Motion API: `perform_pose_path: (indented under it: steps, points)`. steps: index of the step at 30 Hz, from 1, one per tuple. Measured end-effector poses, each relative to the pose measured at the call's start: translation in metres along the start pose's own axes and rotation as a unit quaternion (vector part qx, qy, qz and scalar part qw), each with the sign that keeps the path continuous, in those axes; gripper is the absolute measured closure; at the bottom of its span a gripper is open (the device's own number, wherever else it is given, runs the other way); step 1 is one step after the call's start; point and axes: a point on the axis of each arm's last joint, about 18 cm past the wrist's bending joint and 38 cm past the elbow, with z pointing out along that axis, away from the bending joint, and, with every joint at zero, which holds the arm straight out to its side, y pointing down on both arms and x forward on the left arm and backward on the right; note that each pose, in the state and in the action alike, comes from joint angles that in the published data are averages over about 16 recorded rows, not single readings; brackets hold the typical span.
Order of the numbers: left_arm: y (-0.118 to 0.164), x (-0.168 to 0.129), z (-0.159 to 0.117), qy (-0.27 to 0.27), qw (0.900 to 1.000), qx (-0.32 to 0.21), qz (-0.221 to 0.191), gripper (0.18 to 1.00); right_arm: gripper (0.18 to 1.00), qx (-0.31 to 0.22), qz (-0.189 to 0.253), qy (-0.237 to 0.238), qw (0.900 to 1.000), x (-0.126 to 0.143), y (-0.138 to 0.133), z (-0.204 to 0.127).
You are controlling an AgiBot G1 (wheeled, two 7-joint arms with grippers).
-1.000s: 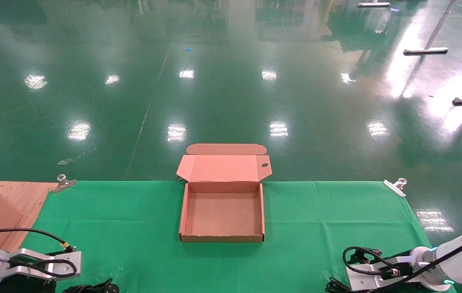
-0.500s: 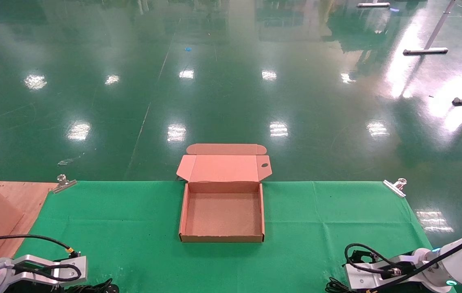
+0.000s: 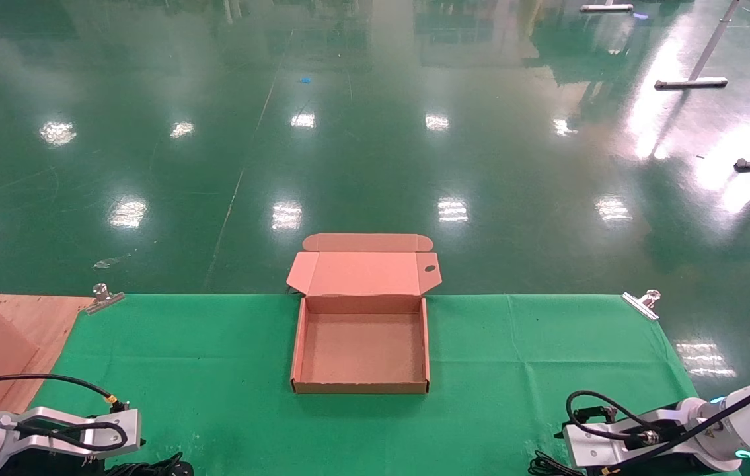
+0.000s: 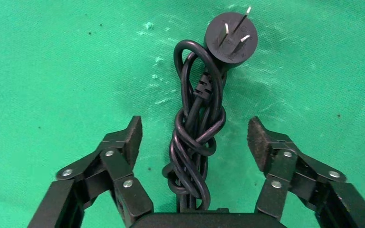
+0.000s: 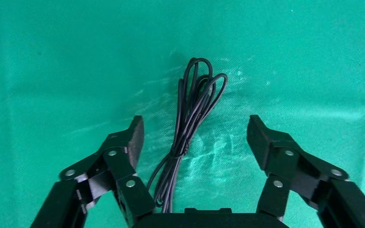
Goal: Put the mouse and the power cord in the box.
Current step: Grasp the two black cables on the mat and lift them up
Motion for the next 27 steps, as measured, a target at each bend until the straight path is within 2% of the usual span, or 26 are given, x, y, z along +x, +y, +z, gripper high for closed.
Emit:
perform_pose_path:
  steps: [9, 20, 27]
  points:
    - [0.004, 0.004, 0.003, 0.003, 1.0, -0.001, -0.001, 0.467, 0.499, 0.0, 0.0, -0.007, 1.0, -0.005, 0.002, 0.002]
    - [0.01, 0.008, 0.005, 0.007, 1.0, -0.006, -0.001, 0.728, 0.755, 0.003, -0.002, -0.012, 1.0, -0.007, -0.002, 0.008]
    - [0.01, 0.007, 0.002, 0.006, 1.0, -0.003, -0.001, 0.802, 0.875, 0.006, -0.004, -0.01, 1.0, -0.006, -0.004, 0.008]
